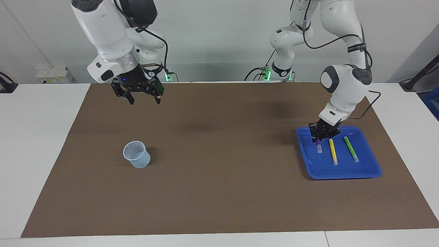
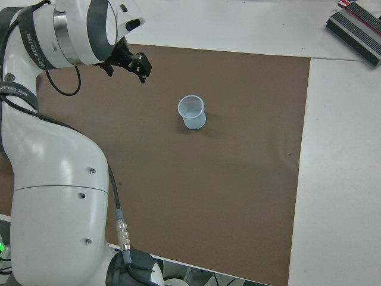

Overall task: Right arm passes pens to left for tray arrangement
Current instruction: 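Lower the purple pen into the tray while the right gripper returns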

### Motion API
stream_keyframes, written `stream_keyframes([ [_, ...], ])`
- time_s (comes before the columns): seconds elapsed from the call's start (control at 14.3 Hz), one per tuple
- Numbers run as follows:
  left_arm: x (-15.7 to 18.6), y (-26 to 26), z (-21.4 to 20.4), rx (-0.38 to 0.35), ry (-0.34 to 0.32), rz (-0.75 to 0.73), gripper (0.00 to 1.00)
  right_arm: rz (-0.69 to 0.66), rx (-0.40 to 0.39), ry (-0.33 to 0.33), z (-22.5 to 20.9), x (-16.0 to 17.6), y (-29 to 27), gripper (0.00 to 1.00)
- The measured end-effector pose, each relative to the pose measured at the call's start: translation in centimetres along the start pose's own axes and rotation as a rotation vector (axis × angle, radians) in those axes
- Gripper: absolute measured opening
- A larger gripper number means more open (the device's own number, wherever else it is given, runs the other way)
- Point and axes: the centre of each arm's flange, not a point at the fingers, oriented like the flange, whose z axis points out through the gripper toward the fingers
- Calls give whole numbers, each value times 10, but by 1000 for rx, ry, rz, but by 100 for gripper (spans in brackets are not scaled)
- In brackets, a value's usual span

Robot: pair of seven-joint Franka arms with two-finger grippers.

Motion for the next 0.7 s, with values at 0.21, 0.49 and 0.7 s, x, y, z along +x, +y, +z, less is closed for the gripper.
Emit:
stream_keyframes([
  [0.21,-2,-10,17,-6,2,13,19,-13,-4,-20,-1,4,34,100],
  [0.49,-5,-10,36,-24,-22,18,19,-44,-4,-18,-3,4,40,100],
  [0.7,-5,-10,38,-25,-24,1,19,-46,-6,-14,-5,3,38,100],
])
